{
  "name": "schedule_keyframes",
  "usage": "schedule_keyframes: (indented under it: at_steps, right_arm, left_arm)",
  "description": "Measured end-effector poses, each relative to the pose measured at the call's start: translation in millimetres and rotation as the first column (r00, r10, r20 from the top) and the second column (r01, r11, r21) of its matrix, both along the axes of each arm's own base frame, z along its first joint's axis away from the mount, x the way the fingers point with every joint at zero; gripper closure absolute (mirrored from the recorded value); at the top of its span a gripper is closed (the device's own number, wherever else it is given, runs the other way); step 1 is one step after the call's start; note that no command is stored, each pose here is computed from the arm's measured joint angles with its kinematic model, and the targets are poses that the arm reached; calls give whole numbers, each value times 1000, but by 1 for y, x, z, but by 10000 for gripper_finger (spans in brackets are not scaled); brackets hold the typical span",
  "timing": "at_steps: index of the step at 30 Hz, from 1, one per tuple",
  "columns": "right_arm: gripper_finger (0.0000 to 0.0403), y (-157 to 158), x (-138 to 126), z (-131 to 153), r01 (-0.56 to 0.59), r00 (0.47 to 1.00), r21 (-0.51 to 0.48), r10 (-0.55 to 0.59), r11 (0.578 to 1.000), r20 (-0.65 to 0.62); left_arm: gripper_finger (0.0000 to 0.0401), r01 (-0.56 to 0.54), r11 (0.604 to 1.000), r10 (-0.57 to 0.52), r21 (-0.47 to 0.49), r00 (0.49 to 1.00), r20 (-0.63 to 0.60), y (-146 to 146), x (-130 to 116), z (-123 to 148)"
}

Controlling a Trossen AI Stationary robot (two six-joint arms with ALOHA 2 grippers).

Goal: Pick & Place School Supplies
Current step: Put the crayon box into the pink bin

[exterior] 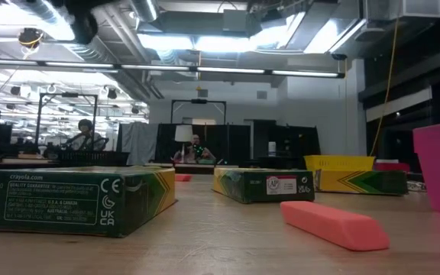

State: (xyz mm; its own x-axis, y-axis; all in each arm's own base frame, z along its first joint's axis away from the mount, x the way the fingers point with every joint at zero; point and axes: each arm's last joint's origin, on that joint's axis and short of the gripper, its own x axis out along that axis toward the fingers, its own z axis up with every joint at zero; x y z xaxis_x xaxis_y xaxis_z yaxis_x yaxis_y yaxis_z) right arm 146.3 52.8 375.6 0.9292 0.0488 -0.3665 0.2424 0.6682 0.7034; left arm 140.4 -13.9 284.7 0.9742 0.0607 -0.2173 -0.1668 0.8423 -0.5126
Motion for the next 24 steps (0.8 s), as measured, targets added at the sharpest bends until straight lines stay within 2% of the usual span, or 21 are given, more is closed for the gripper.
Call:
schedule_keyframes:
  at_steps: [3, 8, 11, 15, 18, 20, 24]
  right_arm:
    - [295, 10, 12, -17, -37, 986, 57, 46, 998, -162]
    - [295, 27, 28, -41, -45, 937, 69, 66, 997, -343]
    - [295, 35, 33, -51, -43, 909, 77, 70, 996, -411]
    - [295, 44, 31, -67, -26, 831, 70, 60, 997, -553]
    - [295, 48, 28, -75, 23, 776, 54, 16, 998, -631]
    - [295, 52, 29, -79, 48, 766, 43, -9, 998, -642]
    - [295, 59, 36, -82, 55, 787, 23, -29, 998, -617]
  left_arm:
    - [385, 48, 997, -58, -61, 983, -174, -8, 15, -9]
    - [385, 135, 982, -168, -129, 940, -298, -29, 39, -30]
    - [385, 101, 983, -144, -154, 945, -295, -40, 51, -37]
    - [385, 87, 987, -119, -133, 960, -253, -53, 67, -43]
    - [385, 33, 985, -82, -172, 956, -282, -58, 75, -53]
    - [385, -12, 978, -49, -207, 956, -288, -59, 80, -59]
    - [379, -45, 969, -19, -242, 967, -254, -64, 94, -67]
